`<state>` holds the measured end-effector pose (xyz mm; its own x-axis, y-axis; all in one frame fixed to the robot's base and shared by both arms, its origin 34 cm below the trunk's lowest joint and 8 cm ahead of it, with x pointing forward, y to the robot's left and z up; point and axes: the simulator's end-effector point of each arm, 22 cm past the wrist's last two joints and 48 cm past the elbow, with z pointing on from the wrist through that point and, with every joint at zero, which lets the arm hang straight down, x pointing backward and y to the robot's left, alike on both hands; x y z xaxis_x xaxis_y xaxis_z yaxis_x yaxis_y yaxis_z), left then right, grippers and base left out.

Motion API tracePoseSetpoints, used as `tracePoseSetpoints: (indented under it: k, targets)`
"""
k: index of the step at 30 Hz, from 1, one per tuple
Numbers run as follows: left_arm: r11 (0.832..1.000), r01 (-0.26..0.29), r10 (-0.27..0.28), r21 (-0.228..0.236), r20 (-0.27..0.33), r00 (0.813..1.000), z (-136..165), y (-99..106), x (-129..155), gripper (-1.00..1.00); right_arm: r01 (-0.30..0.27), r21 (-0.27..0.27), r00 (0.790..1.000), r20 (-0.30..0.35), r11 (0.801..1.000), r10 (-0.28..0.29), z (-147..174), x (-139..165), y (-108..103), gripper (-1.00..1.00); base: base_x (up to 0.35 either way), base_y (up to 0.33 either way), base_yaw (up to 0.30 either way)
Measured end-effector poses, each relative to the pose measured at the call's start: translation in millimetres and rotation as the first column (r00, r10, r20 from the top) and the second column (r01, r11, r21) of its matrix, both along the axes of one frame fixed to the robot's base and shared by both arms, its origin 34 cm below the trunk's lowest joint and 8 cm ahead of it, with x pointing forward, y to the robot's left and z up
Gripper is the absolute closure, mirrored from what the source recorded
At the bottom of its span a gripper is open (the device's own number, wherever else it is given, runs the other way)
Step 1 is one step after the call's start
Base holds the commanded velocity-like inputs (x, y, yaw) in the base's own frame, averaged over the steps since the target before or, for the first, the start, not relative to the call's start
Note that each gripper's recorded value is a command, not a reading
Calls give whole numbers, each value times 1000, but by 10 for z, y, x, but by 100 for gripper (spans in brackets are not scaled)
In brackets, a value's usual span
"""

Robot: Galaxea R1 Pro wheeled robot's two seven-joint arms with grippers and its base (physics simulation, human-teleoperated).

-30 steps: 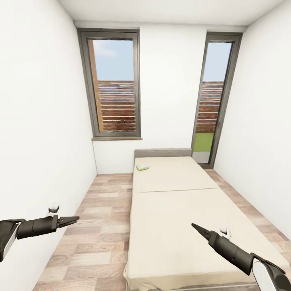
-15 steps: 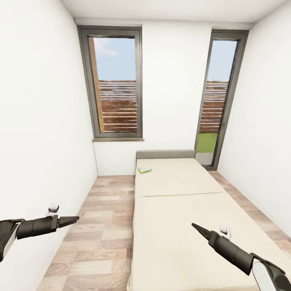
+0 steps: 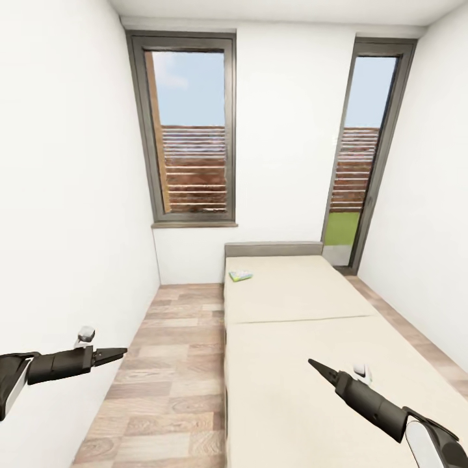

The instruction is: Put all the toys in the child's room - the three board games (two on the bed and one on the table), the two jigsaw puzzles on the table, and the tennis ball on the table - inside the toy box on the table in the child's room.

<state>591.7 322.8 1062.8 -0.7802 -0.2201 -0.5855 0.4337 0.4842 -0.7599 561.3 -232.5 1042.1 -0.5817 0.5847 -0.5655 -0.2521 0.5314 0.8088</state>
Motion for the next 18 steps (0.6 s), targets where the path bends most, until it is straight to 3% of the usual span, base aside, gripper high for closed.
tracePoseSetpoints:
  k: [18]
  targets:
    - [1000, 0, 0, -1, -15, 1000, -79, -2, 11, -100, 0, 0, 1000, -14, 1000, 0, -70, 9, 1, -100, 71, 92, 0]
